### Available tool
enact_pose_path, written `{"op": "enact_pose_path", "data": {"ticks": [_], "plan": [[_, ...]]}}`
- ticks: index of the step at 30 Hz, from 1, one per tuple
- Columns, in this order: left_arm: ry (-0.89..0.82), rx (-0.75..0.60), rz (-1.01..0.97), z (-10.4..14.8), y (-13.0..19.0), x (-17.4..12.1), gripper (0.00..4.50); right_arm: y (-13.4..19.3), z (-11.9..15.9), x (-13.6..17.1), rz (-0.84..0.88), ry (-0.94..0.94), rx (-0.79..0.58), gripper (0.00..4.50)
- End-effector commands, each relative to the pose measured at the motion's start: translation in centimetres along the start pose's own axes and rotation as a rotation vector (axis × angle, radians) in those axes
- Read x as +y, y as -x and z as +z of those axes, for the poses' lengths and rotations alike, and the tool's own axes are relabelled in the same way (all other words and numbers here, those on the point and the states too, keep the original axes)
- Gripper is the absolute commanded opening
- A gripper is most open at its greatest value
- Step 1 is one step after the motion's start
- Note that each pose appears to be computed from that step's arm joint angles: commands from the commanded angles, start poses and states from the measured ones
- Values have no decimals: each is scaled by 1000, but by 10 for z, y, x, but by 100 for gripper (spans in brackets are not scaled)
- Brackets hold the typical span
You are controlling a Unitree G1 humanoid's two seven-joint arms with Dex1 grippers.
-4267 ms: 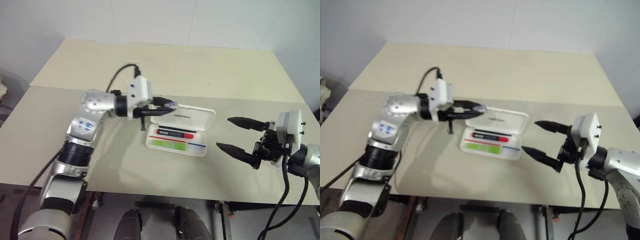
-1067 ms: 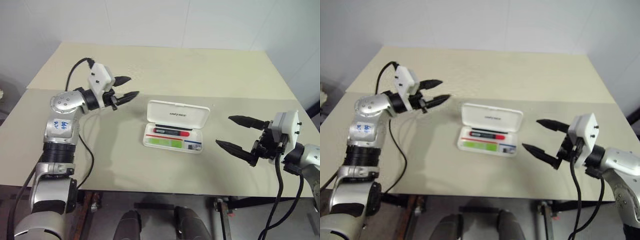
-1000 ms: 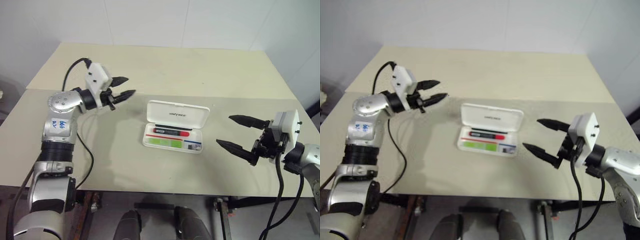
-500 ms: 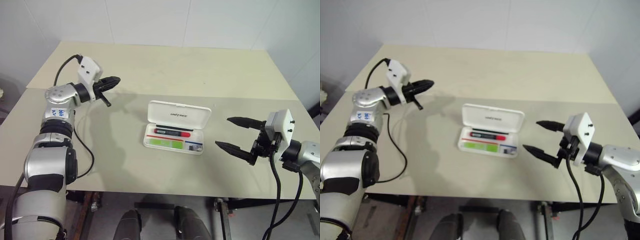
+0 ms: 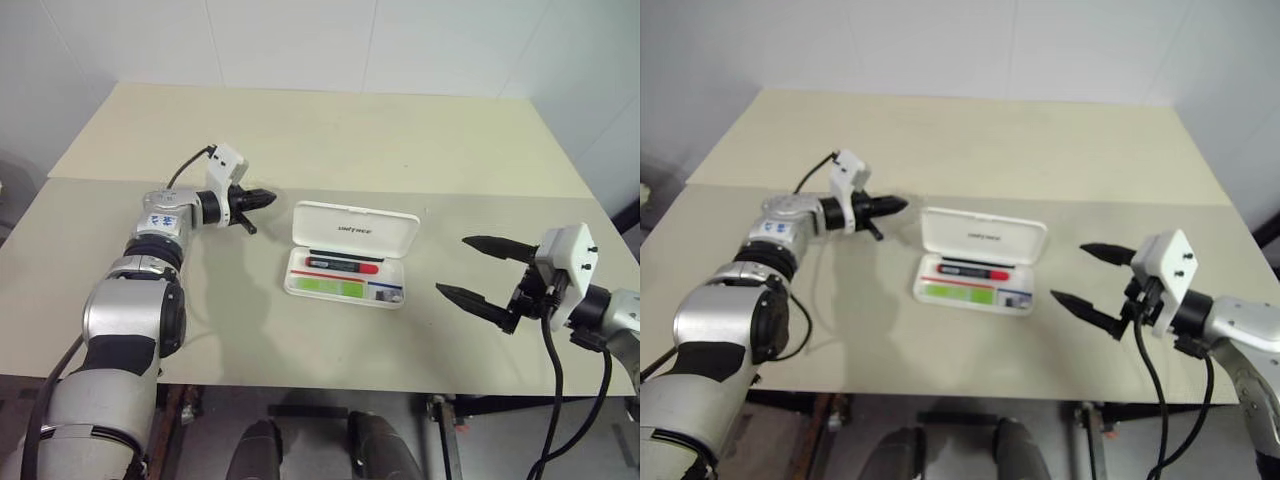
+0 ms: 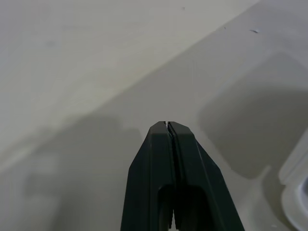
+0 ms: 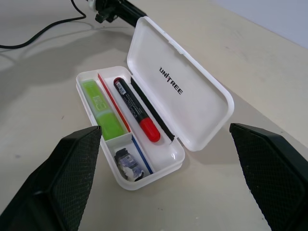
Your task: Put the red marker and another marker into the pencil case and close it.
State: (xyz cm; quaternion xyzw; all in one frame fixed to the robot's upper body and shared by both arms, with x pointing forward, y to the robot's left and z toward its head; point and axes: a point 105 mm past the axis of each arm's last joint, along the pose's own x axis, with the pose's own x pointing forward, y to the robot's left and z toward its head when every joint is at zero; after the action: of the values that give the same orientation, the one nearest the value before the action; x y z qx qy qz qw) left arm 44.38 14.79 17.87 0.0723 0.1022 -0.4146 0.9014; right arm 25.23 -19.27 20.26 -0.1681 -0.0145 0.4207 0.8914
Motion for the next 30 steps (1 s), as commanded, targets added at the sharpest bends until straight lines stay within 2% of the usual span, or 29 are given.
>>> {"op": "enact_pose_path", "data": {"ticks": [1, 7, 11, 15, 24, 27, 30], "plan": [[35, -56, -46, 22, -5, -7, 2, 9, 15, 2, -12, 34, -52, 450], [121, -147, -125, 38, -13, -19, 2, 16, 23, -2, -33, -11, -124, 450], [134, -161, -181, 42, -18, -29, 2, 18, 30, -2, -25, -33, -175, 450], [121, -143, -311, 44, -21, -47, 2, 17, 30, -4, -33, -30, -167, 450], [115, 39, -680, 25, -12, -87, 2, 18, 24, -5, -52, -25, -143, 450], [101, 113, -713, 15, -12, -93, 2, 17, 22, -5, -53, -26, -141, 450], [78, 204, -662, -2, -21, -94, 2, 15, 21, -6, -51, -26, -139, 450]]}}
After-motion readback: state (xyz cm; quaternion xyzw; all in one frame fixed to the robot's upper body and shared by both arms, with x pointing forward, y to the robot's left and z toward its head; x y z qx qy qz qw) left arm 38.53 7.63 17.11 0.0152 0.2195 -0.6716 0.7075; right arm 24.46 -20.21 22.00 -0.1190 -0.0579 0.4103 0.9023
